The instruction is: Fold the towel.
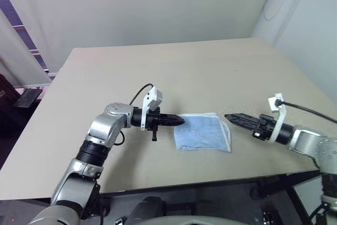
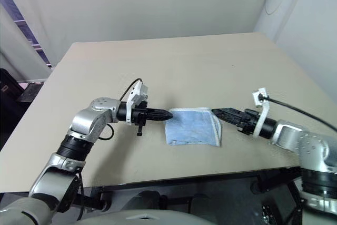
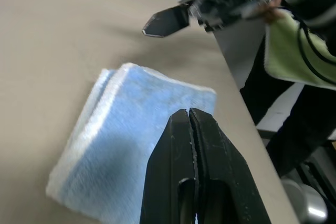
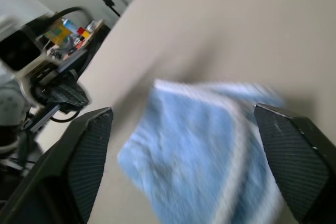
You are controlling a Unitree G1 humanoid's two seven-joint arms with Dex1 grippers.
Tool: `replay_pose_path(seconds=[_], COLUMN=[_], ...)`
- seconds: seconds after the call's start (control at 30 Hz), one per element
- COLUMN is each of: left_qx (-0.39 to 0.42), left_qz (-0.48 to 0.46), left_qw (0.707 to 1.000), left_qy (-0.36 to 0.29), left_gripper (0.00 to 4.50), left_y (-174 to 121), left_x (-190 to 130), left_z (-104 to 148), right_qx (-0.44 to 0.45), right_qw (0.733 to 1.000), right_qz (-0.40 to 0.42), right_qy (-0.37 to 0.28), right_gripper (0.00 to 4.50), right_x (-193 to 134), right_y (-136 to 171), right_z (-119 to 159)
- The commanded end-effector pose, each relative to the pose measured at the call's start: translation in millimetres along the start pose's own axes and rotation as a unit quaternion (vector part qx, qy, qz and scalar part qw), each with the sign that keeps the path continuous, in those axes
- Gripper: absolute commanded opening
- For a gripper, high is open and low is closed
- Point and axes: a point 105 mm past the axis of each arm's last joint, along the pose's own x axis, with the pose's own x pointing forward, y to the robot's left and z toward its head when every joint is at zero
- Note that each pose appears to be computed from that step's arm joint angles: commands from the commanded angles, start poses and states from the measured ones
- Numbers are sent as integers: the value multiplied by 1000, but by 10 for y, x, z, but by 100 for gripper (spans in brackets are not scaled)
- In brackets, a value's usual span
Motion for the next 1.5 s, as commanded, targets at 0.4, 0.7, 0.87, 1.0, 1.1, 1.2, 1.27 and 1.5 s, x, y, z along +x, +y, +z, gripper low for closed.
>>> replay_pose_path(seconds=[0.4, 0.7, 0.87, 1.0, 1.1, 1.2, 1.27, 1.5], left_qx=[18, 29, 33, 30, 28, 27, 26, 21], left_qz=[-7, 5, 7, 12, 14, 16, 16, 21], left_qw=[1000, 999, 999, 999, 999, 999, 999, 1000], left_qy=[15, 14, 18, 14, 12, 11, 9, 4], left_gripper=[3, 3, 3, 3, 3, 3, 3, 3], left_y=[-235, -208, -225, -211, -198, -172, -159, -85], left_x=[-228, -163, -153, -162, -167, -165, -160, -152], left_z=[-99, -95, -109, -97, -86, -80, -69, -52], right_qx=[71, 65, 71, 92, 113, 129, 129, 79], right_qw=[987, 980, 977, 981, 981, 981, 983, 983], right_qz=[18, 74, 78, 67, 68, 79, 89, 80], right_qy=[145, 175, 185, 158, 141, 119, 91, -149], right_gripper=[425, 425, 389, 264, 154, 40, 4, 4], right_x=[281, 700, 759, 721, 701, 691, 672, 340], right_y=[-191, -39, -44, -116, -120, -76, -27, 111], right_z=[-454, -512, -545, -478, -454, -421, -337, 309])
